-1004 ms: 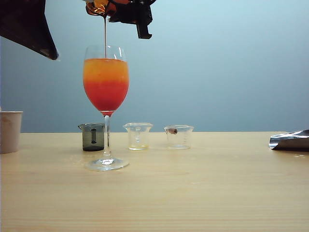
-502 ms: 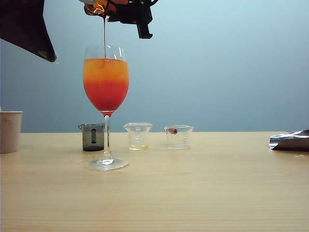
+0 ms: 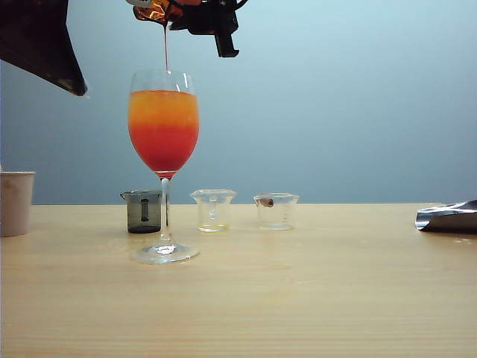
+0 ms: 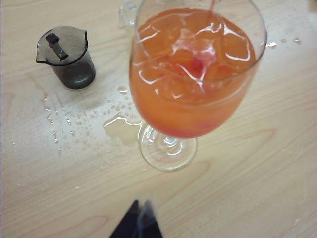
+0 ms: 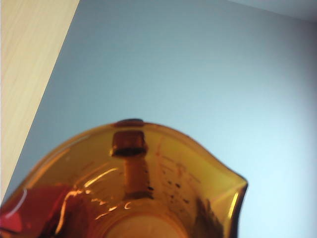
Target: Pick up the fourth measuring cup from the left, pour the grenadine inside into the goblet, and finally put the measuring cup back in its original place.
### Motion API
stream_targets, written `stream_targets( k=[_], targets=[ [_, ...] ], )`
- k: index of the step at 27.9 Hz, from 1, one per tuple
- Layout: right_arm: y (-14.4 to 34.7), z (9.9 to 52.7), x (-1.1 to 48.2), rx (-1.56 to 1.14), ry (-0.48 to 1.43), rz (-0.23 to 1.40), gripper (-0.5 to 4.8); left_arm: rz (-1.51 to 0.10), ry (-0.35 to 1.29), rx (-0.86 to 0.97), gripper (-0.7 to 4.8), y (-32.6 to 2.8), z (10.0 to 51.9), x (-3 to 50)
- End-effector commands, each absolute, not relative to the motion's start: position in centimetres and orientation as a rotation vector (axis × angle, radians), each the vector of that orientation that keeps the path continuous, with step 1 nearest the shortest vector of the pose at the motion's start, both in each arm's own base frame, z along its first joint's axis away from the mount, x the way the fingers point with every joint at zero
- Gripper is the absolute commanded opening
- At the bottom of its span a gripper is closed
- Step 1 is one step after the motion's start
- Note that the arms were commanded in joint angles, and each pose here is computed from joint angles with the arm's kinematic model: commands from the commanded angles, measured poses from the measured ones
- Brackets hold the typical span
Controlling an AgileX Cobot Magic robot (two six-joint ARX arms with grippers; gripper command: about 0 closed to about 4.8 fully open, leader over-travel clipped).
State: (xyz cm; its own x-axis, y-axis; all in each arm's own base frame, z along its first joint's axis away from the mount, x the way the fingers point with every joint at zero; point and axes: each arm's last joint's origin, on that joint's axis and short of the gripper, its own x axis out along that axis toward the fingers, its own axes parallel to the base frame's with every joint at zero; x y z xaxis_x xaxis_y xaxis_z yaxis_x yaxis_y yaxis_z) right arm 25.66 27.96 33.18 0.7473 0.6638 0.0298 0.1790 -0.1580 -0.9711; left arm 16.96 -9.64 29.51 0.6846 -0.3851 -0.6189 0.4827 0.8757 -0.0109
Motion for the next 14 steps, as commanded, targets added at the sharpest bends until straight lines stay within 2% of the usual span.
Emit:
stream_targets(
  k=[1,14],
  targets=[
    [27.86,33.99,25.58,-1.710,-0.707,0.443,1.66,-0.491,0.649,0.159,-0.05,-9.66,29.62,16.93],
    [27.96,33.70,25.51,-1.732,-0.732,0.490,1.65,-0.492,0.646,0.159,-0.06,-9.67,29.64,16.94]
  ],
)
